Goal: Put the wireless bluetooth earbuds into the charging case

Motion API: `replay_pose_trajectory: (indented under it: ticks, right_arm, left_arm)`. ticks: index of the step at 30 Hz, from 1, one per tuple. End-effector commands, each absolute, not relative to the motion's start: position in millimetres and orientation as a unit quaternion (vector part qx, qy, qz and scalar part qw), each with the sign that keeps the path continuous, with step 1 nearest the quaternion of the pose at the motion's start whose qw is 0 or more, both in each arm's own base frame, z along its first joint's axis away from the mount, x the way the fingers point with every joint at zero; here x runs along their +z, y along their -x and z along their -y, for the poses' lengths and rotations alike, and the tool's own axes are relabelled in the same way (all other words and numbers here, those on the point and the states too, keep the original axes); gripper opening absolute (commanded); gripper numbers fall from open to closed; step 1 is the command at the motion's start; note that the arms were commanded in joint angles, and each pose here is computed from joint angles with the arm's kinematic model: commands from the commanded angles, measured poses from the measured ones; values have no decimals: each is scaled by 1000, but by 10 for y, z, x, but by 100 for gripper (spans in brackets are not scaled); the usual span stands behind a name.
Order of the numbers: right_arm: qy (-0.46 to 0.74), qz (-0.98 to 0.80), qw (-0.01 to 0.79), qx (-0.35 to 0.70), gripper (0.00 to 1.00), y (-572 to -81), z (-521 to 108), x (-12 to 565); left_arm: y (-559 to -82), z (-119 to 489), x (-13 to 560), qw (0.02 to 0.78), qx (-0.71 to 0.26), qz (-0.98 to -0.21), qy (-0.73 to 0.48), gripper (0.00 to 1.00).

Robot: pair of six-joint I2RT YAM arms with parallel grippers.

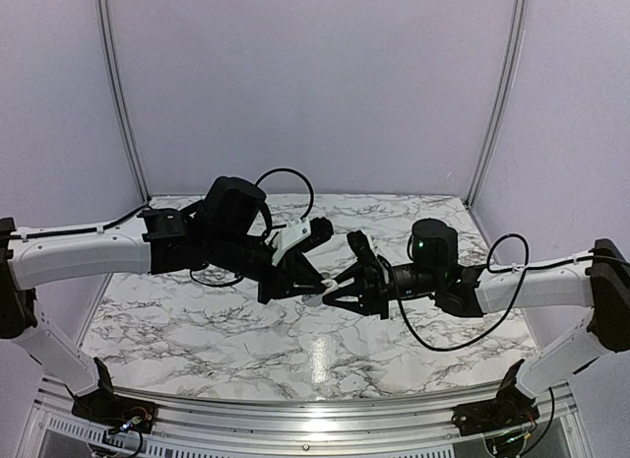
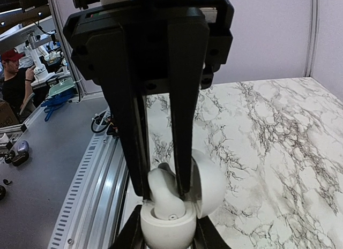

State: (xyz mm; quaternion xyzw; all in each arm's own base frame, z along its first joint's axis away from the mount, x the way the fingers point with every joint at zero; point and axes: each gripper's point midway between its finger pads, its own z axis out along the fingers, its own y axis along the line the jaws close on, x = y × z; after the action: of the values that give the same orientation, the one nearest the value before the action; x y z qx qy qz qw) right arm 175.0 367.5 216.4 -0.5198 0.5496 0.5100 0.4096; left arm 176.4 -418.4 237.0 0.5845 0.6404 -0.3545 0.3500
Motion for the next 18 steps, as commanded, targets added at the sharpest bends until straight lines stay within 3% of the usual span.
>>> replay_pose_trajectory:
  ticks: [1,9,18]
  right_arm:
    - [530,-507,440,518,0,-1703,-3707,2438]
    - [531,-501,441,522,0,-1671,-3689,2461]
    - [529,-505,437,523,0,-1674,-3692,2436]
  left_arm:
    - [-1791,4228,2297,337,-344,-651,-587,14]
    - [-1906,4195,2319,350,-317,-669,-574,26]
    - [-1974,4133,2381,369,-296,-673,-568,29]
